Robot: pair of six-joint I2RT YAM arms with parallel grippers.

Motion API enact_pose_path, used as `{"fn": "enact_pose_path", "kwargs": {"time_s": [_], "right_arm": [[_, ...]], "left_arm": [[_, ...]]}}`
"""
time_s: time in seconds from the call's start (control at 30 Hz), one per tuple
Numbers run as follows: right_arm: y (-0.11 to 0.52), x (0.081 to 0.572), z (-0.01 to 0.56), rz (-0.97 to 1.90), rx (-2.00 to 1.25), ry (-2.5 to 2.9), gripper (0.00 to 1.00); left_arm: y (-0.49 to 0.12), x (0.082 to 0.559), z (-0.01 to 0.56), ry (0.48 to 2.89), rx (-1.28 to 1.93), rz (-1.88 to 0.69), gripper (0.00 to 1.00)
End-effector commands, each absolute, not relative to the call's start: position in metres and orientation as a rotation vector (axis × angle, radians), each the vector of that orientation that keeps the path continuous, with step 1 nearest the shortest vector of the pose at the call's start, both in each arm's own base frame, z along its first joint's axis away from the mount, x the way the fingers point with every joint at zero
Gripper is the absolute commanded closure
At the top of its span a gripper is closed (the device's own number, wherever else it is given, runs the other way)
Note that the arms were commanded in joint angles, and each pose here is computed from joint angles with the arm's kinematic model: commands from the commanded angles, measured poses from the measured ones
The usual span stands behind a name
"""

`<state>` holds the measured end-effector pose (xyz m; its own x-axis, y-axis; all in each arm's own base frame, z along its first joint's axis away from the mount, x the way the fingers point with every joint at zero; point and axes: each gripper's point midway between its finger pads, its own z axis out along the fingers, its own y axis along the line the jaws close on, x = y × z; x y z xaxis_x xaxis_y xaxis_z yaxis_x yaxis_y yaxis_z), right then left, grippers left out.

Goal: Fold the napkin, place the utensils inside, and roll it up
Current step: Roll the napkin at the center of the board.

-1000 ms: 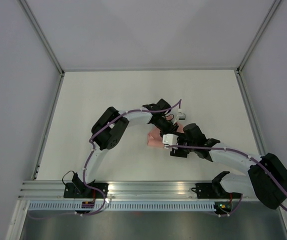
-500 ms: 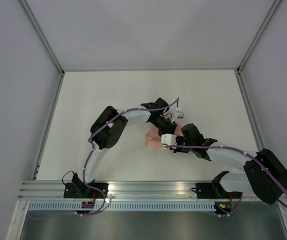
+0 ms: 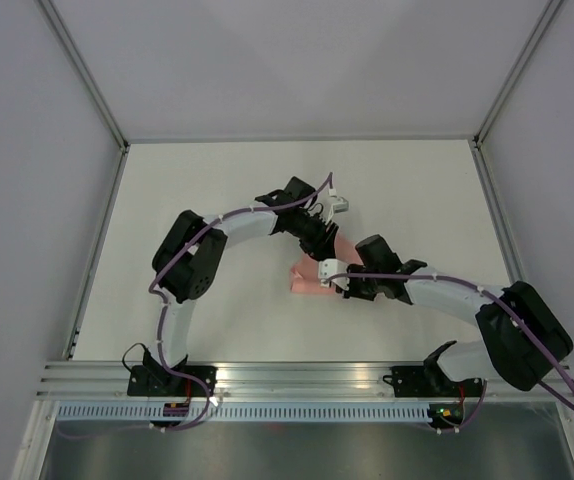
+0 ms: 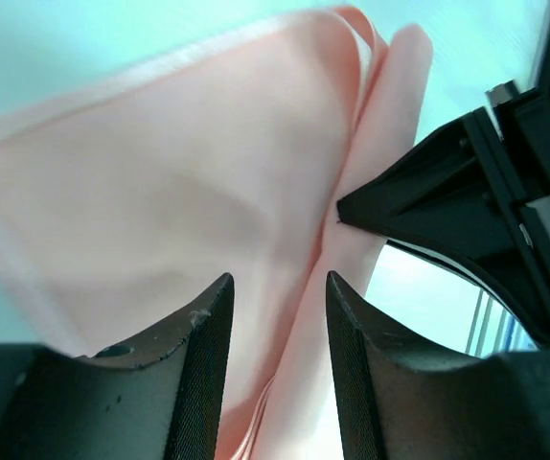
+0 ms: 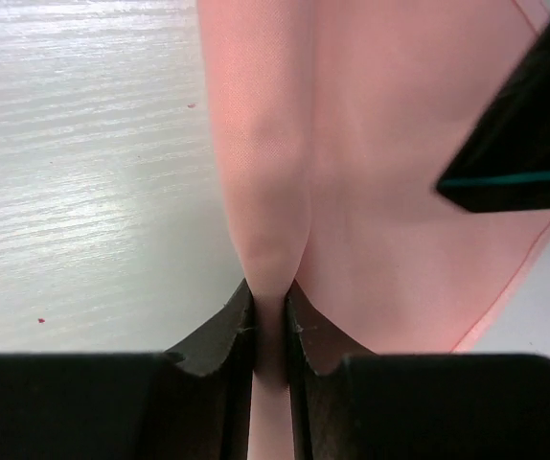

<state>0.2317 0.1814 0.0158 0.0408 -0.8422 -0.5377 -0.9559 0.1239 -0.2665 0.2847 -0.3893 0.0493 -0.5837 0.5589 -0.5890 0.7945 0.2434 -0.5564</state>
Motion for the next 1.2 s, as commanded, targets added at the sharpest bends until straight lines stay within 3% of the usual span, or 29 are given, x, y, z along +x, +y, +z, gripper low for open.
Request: {"fn": "enact_pose_path", "kwargs": {"time_s": [0.0,0.27,0.53,0.7,1.17], "right_arm": [[0.182,0.213,0.01,0.419,-1.803,1.921,0.8],[0.175,0.217,0.011,0.701,-1.814,2.084,0.82],[0.174,0.236,0.004,1.013,-1.812,2.193,0.82],[0.174,0.245,-0.006,1.131,-1.81,2.258,0.82],[0.17,0.256,-0.024,1.257,-1.763,2.356,0.82]], "left_arm": [[-0.385,0.321,0.097,2.138,1.124,-1.106,0.51],[-0.342,0.361,0.141,2.03,0.799,-0.798,0.48],[-0.305,0.35,0.165,1.827,0.601,-0.693,0.45],[-0.307,0.322,0.156,1.676,0.752,-0.528,0.44],[-0.399,0.245,0.091,1.471,1.28,-0.375,0.37]]}}
